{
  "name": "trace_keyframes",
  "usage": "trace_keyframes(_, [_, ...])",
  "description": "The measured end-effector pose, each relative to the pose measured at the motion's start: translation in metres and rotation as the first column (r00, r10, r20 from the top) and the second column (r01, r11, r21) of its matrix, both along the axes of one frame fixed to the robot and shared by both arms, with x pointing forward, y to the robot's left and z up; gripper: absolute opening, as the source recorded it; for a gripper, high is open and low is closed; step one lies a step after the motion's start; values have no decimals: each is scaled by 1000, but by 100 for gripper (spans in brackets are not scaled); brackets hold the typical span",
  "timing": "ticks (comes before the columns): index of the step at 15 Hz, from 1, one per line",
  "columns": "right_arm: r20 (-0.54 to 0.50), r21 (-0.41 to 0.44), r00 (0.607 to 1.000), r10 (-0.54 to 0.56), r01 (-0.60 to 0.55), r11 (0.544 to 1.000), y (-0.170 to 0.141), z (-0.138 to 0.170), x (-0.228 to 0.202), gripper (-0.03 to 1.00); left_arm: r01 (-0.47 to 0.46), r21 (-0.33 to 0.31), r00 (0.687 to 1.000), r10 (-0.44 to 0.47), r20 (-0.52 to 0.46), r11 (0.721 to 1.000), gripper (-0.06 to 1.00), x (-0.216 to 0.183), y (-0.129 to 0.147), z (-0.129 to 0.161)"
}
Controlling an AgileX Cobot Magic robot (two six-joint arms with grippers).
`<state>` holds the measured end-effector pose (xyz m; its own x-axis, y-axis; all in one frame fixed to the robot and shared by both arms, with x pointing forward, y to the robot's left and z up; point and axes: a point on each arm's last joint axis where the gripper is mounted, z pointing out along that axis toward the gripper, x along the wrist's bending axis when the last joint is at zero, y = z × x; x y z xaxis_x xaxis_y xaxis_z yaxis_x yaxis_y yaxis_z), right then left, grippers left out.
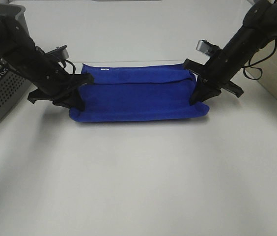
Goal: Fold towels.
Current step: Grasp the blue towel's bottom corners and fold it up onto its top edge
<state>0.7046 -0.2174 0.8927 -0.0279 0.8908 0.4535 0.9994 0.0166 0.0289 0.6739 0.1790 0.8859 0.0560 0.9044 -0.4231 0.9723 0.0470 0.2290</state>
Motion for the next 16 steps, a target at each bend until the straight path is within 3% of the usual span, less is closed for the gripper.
trace_keyframes(4, [-53,-27,998,-36,35,999,-5,-4,-39,0,6,5,999,-6,-53,1000,1,-25,-1,17])
trace_keyframes(7, [-103,-30,994,-39,36,999,-7,-16,-63,0,-13,31,992,17,-128,999,1,-62,8,7])
trace_keyframes(9, [-106,-15,994,-32,30,999,-6,-17,-65,0,-21,40,992,26,-127,999,1,-72,11,8])
trace_keyframes(13, [78,5,996,-43,43,999,-4,23,-44,0,-49,7,998,48,47,999,1,-44,7,47])
trace_keyframes(16, [151,15,988,-44,42,999,-2,35,-23,0,-86,-13,986,87,145,996,1,-28,5,64])
